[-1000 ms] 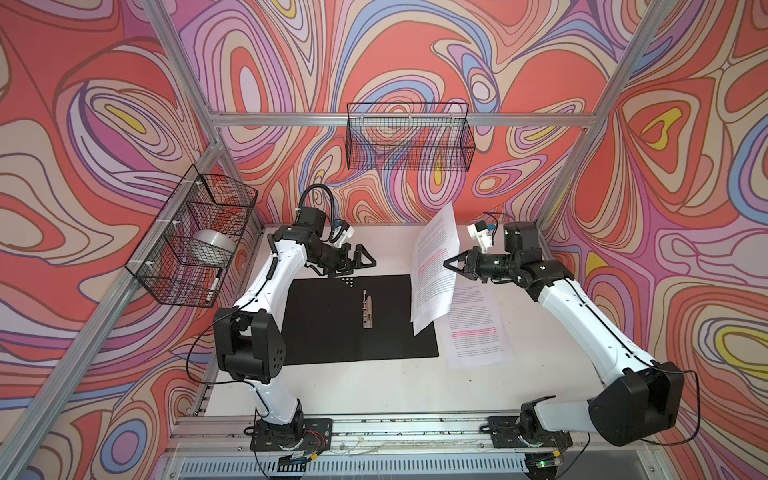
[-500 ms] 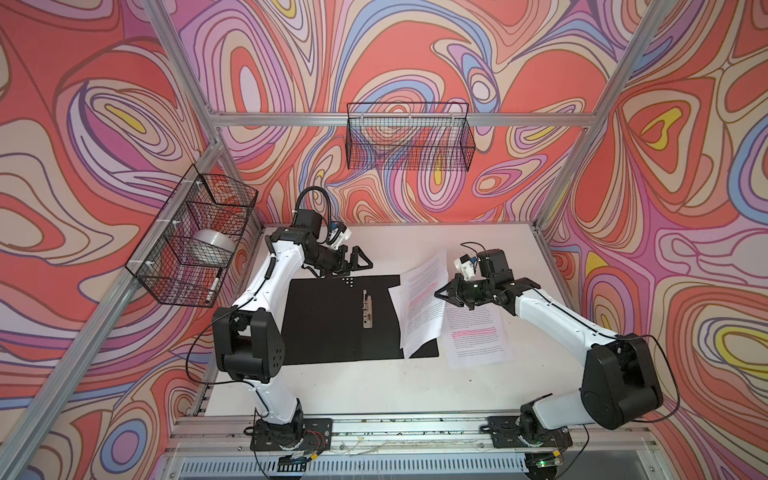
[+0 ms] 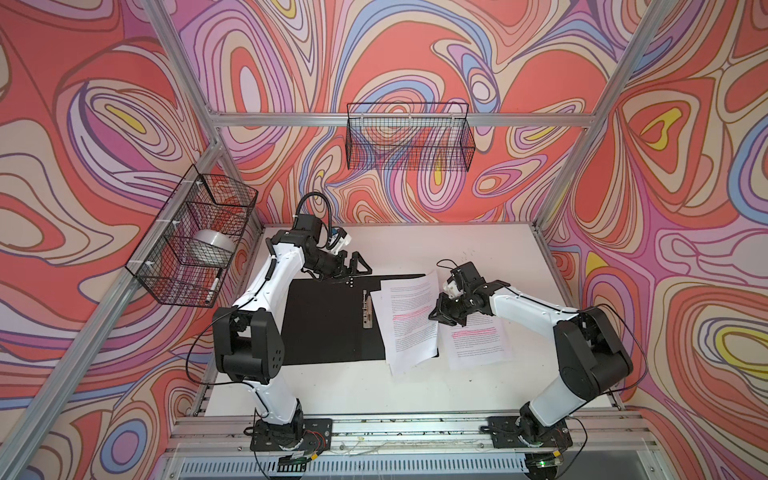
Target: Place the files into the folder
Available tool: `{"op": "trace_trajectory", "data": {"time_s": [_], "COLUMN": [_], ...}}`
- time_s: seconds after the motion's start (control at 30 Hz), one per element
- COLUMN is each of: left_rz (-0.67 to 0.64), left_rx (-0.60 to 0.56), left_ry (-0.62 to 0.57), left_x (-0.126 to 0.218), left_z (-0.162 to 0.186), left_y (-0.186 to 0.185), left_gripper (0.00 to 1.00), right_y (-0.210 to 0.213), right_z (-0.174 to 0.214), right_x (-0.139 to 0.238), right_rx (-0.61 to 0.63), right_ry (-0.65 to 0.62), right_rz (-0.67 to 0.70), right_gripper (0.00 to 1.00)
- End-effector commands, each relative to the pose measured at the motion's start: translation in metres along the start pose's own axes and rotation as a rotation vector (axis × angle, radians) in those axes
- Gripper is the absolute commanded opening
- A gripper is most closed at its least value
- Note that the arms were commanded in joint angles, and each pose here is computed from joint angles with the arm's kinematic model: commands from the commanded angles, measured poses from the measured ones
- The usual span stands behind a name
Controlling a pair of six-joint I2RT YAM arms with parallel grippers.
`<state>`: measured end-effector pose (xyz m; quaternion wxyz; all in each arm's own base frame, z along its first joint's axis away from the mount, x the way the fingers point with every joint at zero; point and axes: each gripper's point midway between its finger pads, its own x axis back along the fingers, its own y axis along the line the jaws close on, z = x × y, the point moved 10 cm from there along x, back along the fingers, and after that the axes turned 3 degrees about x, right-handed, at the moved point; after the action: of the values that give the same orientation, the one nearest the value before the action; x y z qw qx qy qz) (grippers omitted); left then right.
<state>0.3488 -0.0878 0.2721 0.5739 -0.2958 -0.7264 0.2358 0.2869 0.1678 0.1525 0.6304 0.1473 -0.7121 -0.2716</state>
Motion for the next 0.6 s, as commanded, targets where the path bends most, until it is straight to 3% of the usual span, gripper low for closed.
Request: {"op": "trace_trajectory", "data": {"time_s": [0.0, 0.57], "left_rz": [-0.017, -0.107], "left_rx": [-0.014, 0.072], "left_ry": [0.005, 0.059], "left_x": [0.008, -0.013], "left_z": [0.009, 0.038], "left_y": [-0.001, 0.028], "left_gripper": [1.0, 1.0], "right_y": [0.004, -0.001], "right_z": [-0.001, 0.012], "right_x": [-0.001, -0.024], "right_rx": [0.019, 0.035], "right_ry": [-0.017, 0.035], "right_rz": [0.09, 0.274], "right_gripper": [0.28, 0.44]}}
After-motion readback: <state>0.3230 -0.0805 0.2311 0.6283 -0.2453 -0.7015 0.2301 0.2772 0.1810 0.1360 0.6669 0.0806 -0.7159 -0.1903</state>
